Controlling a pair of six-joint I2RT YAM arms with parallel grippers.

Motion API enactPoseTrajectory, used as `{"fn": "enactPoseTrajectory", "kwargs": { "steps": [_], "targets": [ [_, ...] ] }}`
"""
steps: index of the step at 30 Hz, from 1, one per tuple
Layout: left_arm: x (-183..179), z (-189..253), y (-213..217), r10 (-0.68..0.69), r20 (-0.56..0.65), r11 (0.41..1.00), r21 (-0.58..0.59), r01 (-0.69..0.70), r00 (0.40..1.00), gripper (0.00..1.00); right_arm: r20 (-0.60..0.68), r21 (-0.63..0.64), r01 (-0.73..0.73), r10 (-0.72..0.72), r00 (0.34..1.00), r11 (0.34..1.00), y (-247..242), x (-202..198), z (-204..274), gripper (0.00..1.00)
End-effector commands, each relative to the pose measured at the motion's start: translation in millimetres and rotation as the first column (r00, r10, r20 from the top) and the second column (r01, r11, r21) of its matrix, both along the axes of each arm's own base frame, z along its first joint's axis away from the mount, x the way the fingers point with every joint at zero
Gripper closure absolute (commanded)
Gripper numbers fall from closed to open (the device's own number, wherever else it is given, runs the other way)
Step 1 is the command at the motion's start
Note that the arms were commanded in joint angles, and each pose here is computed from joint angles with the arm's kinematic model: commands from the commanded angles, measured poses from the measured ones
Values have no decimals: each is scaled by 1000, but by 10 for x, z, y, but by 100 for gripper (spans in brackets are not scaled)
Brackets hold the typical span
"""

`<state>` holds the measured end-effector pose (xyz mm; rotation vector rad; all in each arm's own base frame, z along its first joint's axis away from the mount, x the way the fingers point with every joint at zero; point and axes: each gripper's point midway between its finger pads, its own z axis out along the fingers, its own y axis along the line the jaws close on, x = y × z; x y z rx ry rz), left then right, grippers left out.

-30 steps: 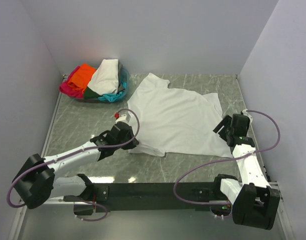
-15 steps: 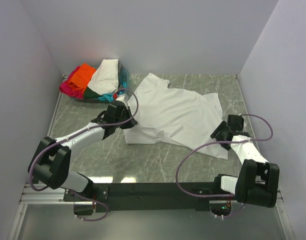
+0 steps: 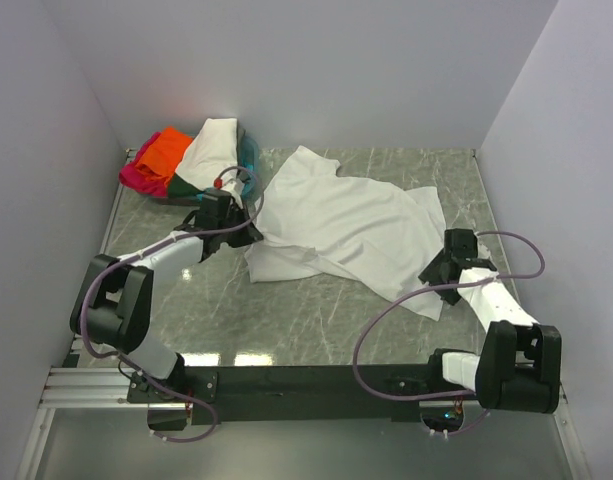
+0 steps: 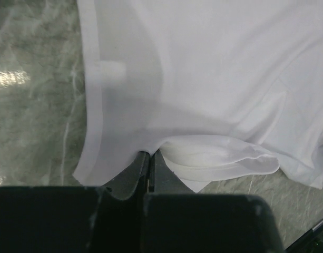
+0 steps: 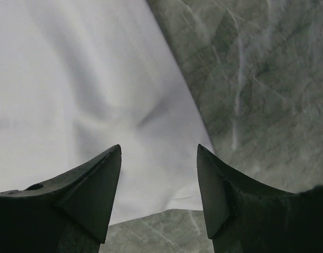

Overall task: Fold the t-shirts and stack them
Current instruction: Fold the tshirt

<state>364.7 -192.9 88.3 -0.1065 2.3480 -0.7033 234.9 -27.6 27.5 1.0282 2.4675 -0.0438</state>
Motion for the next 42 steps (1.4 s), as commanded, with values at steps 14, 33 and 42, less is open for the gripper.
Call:
{"fn": "enactPoseTrajectory", "kwargs": {
  "steps": [14,33,42],
  "targets": [
    [161,390,-46,-59,113,993,-92,70,992,99,-172,-98,-33,16,985,995,392,-529,54,36],
    [70,500,-62,-84,140,988,-118,101,987,99,-244,-131,1,-33,969,991,335,-688,-161,42],
    [46,536,-65,-91,148,986,-124,110,985,99,-276,-127,-13,-23,961,992,358,-676,-238,88]
  ]
}}
